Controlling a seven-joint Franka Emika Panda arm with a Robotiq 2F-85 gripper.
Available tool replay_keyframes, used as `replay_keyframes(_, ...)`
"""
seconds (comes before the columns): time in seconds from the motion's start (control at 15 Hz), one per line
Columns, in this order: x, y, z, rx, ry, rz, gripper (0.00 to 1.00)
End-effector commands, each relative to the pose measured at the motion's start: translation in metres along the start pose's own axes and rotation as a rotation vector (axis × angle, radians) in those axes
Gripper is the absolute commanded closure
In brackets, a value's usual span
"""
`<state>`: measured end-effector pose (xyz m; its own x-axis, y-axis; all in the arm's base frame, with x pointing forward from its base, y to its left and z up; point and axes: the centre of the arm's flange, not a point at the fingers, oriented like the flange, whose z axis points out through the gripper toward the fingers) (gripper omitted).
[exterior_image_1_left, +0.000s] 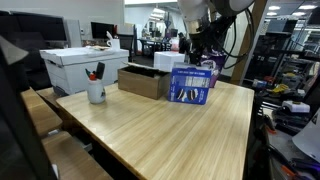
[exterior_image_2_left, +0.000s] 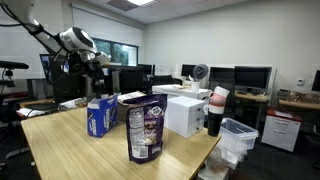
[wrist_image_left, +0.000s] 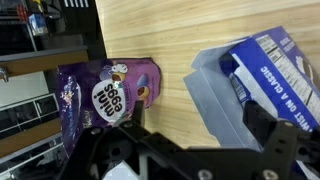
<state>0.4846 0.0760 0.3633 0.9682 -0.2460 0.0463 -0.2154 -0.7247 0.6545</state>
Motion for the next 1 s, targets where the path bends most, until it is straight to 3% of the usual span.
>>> replay_keyframes(0.0, 0.002, 0.006, -0.004, 0.045, -0.055, 0.057, 0.0)
replay_keyframes(0.67, -0.016, 0.051, 0.003, 0.054, -0.072, 0.216, 0.0)
replay_keyframes(0.93, -0.026, 0.066, 0.021, 0.063, -0.098, 0.222, 0.03)
